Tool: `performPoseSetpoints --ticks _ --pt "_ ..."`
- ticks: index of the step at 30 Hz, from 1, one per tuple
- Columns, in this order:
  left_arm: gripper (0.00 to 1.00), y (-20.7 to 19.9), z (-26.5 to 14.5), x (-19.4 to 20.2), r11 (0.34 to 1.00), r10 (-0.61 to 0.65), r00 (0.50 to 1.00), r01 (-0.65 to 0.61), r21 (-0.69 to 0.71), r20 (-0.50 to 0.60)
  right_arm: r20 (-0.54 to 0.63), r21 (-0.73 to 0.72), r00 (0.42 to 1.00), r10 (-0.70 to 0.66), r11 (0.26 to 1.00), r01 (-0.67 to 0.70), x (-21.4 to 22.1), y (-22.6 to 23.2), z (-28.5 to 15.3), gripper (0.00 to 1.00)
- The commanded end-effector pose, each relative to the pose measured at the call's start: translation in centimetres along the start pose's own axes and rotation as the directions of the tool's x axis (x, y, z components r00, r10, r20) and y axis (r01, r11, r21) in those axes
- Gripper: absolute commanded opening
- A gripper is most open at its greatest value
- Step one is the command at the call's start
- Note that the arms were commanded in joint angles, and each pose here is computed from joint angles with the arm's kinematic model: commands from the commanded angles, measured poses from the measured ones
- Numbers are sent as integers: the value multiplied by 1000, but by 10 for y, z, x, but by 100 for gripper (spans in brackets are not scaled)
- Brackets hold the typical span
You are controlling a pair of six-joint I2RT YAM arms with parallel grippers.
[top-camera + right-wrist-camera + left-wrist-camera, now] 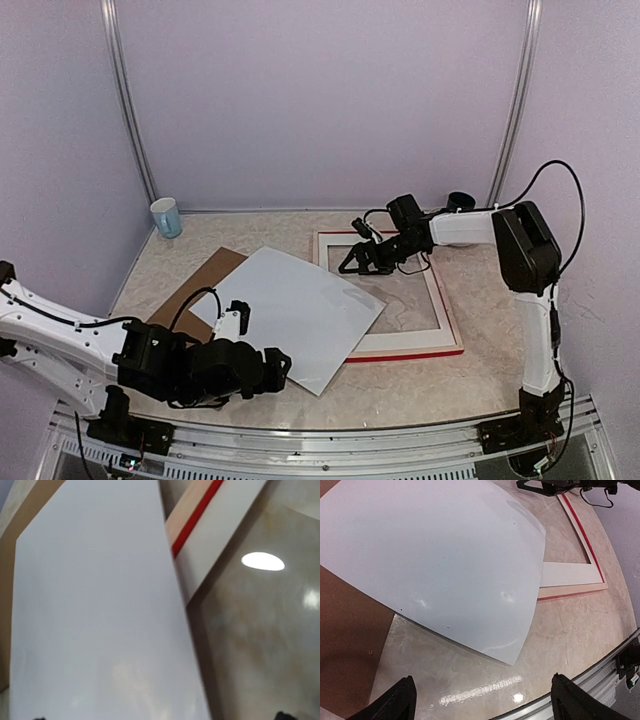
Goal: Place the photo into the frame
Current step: Turn over the photo, then pick up the photo from the backboard.
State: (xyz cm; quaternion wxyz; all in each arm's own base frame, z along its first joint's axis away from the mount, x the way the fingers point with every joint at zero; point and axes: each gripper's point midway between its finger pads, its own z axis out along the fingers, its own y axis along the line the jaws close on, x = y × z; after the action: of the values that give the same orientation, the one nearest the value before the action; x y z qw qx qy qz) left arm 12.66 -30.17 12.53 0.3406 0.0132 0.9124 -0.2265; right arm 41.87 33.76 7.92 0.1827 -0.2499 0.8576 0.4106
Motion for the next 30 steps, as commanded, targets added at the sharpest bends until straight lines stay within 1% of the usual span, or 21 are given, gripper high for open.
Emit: performPoseSetpoints --ticks 1,4,7,14,20,22,24,25,30 --pt "95 26 2 -18 997 13 998 -8 -79 62 -88 -103 996 -5 995 -5 9 -5 22 99" --pt "99 32 6 -24 997 0 997 6 -71 79 -99 -182 995 -12 983 -6 7 -4 35 99" --pt "99 36 9 -30 998 -17 996 23 -58 91 -113 -225 993 -12 974 -13 6 -6 44 96" --pt "99 43 13 -34 997 -2 995 9 -76 98 -141 -326 989 -43 945 -5 11 1 50 88" --pt "99 48 17 -32 997 -12 994 20 -73 105 -197 -332 979 -58 943 -11 30 -1 51 80" --pt "99 49 20 -30 997 -17 994 24 -69 104 -205 -335 977 -63 942 -9 35 1 50 78" --pt "99 48 23 -28 998 -20 995 26 -57 99 -209 -336 976 -61 942 -13 39 3 49 75" --pt "99 48 24 -28 998 -20 995 25 -57 97 -208 -339 976 -58 941 -16 39 4 48 71" --pt "99 48 26 -26 998 -8 995 14 -67 95 -212 -368 976 -56 929 -27 44 9 48 45"
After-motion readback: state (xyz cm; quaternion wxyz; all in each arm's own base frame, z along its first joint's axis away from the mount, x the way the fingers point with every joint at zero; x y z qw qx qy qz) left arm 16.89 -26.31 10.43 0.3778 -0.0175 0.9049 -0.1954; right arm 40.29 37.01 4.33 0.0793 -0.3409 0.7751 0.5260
